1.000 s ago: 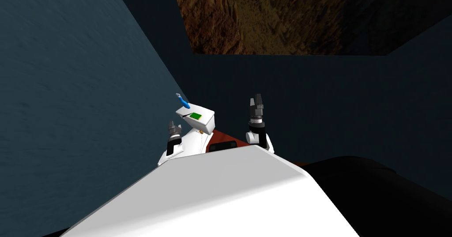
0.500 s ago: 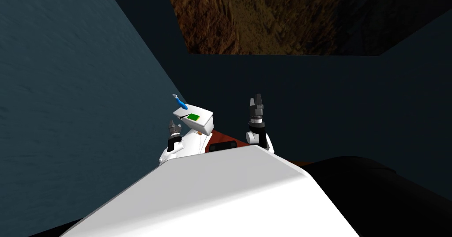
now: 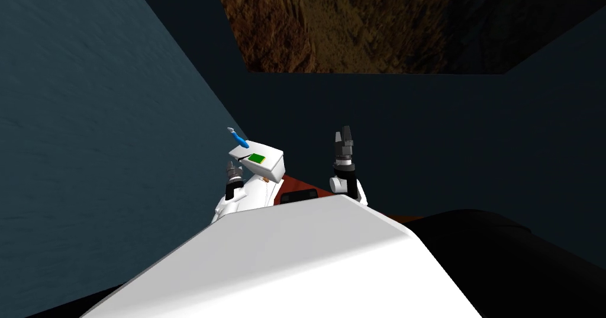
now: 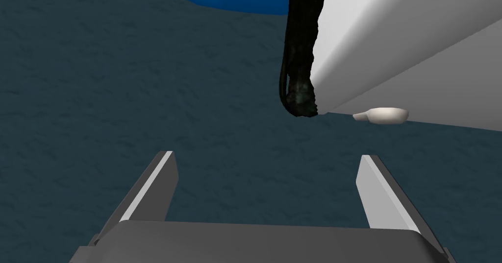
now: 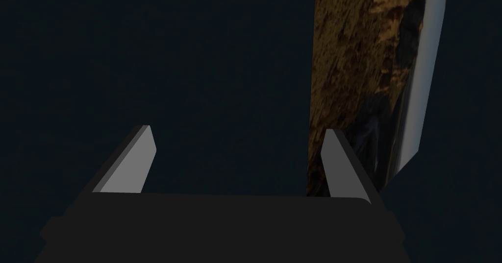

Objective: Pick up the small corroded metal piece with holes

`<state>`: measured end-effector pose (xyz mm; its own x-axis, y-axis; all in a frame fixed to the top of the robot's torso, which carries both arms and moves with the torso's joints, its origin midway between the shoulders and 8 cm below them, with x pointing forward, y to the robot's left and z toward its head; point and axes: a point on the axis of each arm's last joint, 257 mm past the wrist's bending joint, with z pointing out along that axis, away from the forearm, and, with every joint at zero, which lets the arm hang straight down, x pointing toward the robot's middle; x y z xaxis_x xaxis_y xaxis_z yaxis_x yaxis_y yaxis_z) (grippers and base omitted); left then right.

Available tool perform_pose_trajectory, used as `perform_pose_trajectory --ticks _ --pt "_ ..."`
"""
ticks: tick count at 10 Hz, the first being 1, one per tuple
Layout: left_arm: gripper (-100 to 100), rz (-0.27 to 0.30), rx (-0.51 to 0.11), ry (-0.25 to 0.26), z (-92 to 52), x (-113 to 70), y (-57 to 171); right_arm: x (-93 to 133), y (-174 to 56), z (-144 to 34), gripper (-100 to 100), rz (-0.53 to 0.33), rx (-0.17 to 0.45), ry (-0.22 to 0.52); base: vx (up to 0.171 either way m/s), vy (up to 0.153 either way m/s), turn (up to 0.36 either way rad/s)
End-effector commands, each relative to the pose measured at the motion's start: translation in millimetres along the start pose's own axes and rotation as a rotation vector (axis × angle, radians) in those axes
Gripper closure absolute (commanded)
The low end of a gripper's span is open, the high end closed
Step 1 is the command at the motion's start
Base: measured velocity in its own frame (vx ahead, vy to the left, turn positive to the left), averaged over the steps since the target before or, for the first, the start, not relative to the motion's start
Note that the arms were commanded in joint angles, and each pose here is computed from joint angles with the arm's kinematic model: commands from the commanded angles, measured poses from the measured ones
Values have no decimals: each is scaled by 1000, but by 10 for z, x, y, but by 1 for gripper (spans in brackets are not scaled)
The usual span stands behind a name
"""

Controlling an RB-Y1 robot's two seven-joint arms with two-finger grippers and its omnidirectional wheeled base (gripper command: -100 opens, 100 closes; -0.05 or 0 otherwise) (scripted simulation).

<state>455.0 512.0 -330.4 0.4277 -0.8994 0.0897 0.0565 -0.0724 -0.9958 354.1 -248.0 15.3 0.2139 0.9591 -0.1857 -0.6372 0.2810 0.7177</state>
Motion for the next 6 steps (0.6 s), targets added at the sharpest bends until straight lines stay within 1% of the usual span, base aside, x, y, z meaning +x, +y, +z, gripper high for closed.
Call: perform_pose_trajectory --ticks 1,5,6 --pt "-100 -2 -11 -16 83 -28 18 0 0 0 0 0 0 0 20 -30 -51" --pt "-100 -7 -30 -49 274 -107 29 0 0 0 0 0 0 0 21 -37 -39" --pt "-100 -7 -31 -52 291 -117 25 0 0 0 0 0 0 0 14 -24 -23"
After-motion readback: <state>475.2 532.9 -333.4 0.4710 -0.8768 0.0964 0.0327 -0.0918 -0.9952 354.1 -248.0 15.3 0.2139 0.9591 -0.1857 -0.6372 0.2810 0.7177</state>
